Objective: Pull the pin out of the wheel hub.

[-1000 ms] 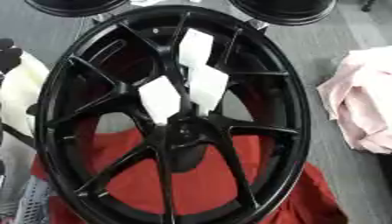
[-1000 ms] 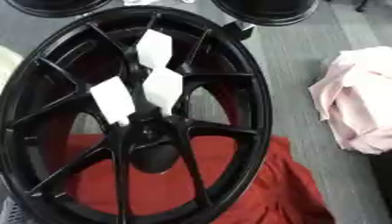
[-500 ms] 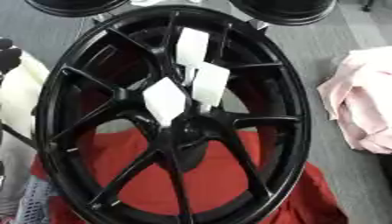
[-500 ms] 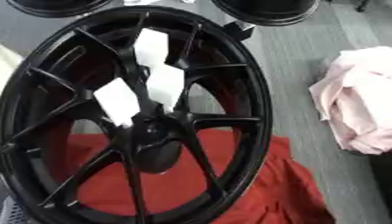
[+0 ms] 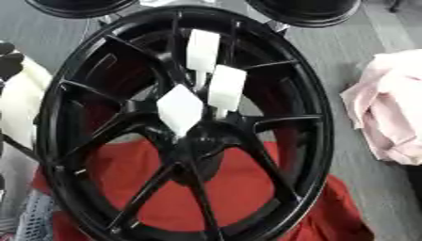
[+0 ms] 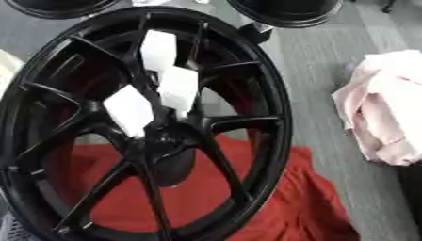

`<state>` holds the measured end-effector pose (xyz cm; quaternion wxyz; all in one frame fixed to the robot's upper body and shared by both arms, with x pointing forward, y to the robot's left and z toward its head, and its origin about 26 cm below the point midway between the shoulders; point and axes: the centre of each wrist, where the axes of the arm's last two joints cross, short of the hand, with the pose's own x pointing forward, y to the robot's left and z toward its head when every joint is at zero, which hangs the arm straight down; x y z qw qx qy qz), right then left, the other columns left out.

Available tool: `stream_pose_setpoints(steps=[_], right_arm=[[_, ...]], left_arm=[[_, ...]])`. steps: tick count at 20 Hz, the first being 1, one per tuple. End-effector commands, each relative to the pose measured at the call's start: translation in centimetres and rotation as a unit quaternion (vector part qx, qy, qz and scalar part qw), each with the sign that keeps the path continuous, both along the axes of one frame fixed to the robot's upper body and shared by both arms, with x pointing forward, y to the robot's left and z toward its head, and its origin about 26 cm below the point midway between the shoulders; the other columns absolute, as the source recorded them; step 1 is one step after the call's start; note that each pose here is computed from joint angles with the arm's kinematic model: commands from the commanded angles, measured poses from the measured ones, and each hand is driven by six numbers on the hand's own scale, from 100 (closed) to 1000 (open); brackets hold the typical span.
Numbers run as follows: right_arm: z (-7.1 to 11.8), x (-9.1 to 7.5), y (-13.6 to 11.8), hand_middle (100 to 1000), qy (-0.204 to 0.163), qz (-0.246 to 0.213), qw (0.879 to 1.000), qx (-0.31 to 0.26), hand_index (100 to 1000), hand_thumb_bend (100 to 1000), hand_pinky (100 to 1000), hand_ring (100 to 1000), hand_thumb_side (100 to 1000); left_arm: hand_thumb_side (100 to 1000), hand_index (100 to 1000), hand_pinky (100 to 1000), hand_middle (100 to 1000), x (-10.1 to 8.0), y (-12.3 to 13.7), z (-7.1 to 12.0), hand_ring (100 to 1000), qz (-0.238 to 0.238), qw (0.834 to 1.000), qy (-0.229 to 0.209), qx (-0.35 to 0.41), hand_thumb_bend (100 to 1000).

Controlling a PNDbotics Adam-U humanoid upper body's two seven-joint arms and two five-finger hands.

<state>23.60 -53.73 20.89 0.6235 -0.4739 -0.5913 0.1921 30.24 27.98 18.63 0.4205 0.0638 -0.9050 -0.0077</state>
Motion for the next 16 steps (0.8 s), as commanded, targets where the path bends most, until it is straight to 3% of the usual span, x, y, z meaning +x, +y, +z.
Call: stream_pose_setpoints(steps=[1, 3, 4, 7, 13, 16], right_arm=[[1.8, -0.1, -0.3, 893, -0.013, -0.002, 1.0, -0.017, 906, 100, 924, 961, 581], [1.8, -0.1, -0.3, 865, -0.018, -0.004, 1.0, -0.017, 877, 100, 909, 940, 502], [1.9, -0.1, -0.3, 810, -0.023, -0.006, 1.0, -0.017, 820, 100, 890, 898, 458], [2.1, -0.1, -0.1, 740, -0.049, -0.009, 0.999, -0.013, 745, 100, 866, 841, 413], [3.2, 0.5, 1.5, 671, -0.138, 0.005, 0.99, 0.015, 688, 100, 829, 762, 457], [3.9, 0.8, 3.1, 663, -0.162, 0.023, 0.986, 0.014, 682, 100, 826, 757, 466]], left_arm=[[902, 920, 848, 696, -0.2, 0.3, 0.6, 759, 0.001, 1.0, -0.011, 0.006, 184], [901, 920, 848, 697, -0.2, 0.3, 0.6, 759, 0.001, 1.0, -0.011, 0.007, 183], [901, 920, 848, 697, -0.2, 0.3, 0.6, 759, 0.001, 1.0, -0.01, 0.007, 183], [900, 920, 849, 697, -0.2, 0.2, 0.6, 759, 0.001, 1.0, -0.01, 0.007, 182], [898, 920, 849, 698, -0.2, 0.2, 0.6, 758, 0.001, 1.0, -0.011, 0.008, 180], [898, 919, 849, 698, -0.2, 0.2, 0.7, 758, 0.001, 1.0, -0.012, 0.009, 179]])
